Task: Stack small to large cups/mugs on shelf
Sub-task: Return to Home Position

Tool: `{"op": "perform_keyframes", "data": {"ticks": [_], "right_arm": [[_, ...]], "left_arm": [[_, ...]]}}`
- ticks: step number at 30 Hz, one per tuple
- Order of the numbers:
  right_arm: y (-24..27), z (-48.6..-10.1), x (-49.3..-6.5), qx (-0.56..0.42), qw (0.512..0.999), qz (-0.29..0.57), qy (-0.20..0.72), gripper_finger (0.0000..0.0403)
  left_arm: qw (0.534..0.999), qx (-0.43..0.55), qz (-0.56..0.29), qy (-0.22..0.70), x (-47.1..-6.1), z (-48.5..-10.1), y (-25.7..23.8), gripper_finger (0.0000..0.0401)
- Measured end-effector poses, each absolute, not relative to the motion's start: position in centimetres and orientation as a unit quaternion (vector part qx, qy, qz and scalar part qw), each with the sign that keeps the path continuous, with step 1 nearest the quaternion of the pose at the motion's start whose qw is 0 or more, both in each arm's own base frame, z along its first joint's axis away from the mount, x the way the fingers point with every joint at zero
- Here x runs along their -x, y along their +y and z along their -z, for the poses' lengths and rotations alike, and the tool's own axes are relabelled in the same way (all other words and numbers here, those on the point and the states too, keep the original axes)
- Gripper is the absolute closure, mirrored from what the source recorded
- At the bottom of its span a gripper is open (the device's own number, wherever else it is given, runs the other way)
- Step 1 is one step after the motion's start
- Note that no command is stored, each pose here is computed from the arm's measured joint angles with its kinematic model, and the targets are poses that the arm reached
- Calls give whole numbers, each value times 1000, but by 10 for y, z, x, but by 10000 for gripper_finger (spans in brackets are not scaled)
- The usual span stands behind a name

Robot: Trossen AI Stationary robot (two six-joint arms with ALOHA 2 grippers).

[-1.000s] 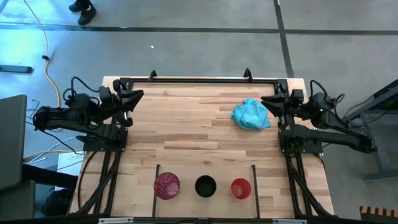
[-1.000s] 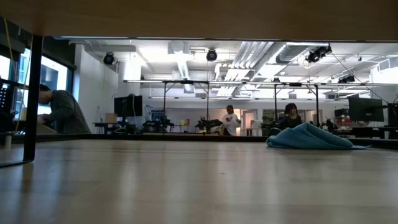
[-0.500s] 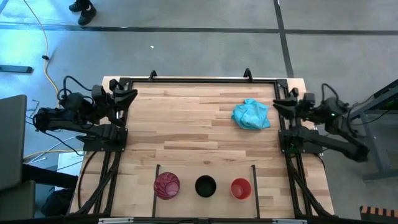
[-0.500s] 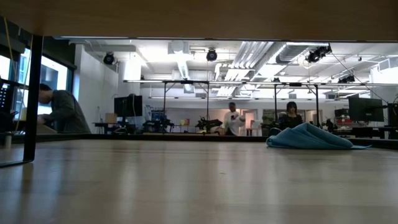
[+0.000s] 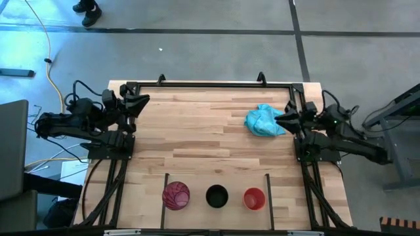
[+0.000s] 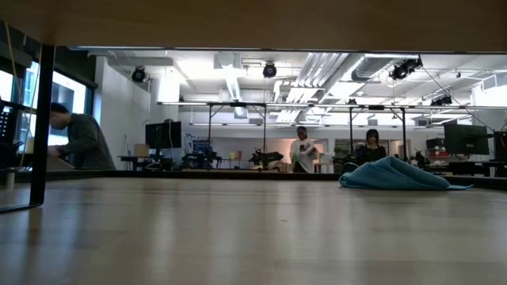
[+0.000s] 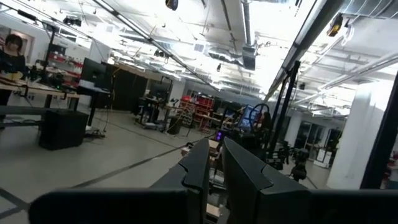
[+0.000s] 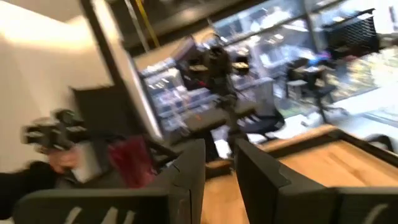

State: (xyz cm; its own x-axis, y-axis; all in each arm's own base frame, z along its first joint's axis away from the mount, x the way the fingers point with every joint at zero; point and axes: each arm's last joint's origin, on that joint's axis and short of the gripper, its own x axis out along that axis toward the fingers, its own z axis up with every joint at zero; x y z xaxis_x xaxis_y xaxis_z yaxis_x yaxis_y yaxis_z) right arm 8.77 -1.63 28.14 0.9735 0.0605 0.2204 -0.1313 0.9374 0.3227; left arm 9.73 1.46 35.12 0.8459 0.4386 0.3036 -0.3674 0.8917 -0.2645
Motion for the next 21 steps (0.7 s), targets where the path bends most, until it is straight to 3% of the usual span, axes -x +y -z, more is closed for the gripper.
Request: {"op": "perform_keyframes", "data": {"ticks": [9,16,21], "right_arm": [[-3,-267,-96,-196,968,-84,-131,325],[0,-267,-96,-153,979,-35,-130,325],[-4,-259,-94,-155,985,0,-80,325]], "left_arm": [[956,107,-208,-180,-99,-351,14,366],[957,105,-209,-171,-99,-349,15,366],[961,89,-204,-163,-100,-348,14,366]]}}
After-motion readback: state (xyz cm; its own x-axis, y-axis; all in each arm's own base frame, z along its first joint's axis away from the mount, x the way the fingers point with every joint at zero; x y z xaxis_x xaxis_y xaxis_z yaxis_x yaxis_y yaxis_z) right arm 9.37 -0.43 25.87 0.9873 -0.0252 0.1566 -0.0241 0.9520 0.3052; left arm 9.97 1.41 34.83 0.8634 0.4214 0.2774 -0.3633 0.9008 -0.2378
